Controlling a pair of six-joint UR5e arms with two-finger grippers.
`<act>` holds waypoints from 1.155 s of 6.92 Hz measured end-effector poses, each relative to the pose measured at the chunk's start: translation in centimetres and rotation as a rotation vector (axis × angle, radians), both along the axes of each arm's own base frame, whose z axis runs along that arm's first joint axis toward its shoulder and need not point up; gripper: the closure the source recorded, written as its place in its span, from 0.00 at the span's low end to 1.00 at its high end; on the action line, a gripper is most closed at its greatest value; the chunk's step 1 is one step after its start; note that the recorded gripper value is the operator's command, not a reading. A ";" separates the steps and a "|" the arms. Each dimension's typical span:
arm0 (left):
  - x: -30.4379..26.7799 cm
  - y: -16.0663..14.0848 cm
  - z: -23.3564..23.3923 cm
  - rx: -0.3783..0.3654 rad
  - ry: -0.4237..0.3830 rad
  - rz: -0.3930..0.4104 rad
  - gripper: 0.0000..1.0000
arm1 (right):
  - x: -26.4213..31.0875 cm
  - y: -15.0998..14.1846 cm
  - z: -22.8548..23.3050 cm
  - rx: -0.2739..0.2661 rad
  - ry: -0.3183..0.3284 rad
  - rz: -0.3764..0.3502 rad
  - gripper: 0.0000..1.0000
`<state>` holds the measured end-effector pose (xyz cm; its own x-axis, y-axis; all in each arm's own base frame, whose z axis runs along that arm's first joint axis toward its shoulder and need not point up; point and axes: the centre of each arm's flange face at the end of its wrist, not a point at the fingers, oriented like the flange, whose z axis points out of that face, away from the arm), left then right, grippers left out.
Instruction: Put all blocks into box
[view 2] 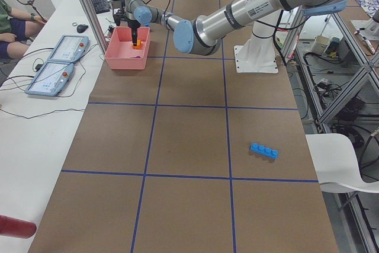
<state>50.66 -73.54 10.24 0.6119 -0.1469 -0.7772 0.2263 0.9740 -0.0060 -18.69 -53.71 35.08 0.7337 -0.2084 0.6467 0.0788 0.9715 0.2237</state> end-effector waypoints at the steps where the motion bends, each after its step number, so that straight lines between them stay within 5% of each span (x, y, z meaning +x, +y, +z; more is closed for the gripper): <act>1: -1.8 1.4 -0.2 0.013 -0.002 0.044 0.00 | -1.1 -1.8 0.3 0.002 0.000 -0.002 0.01; 3: -7.1 7.3 5.2 0.108 -0.023 0.153 0.00 | -4.4 -6.8 3.0 0.023 -0.021 0.012 0.01; 6: -17.7 19.9 17.2 0.241 -0.037 0.248 0.00 | -11.2 -13.7 4.6 0.038 -0.047 0.048 0.01; 8: -20.2 23.1 18.7 0.256 -0.036 0.256 0.00 | -16.8 -16.9 4.3 0.052 -0.057 0.093 0.02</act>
<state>30.41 -50.42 28.95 0.6310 0.2107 -0.7466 -0.0291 0.9682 0.2486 -35.46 -70.58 39.41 0.7138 -0.1752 0.6780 -0.0256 0.9610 0.2752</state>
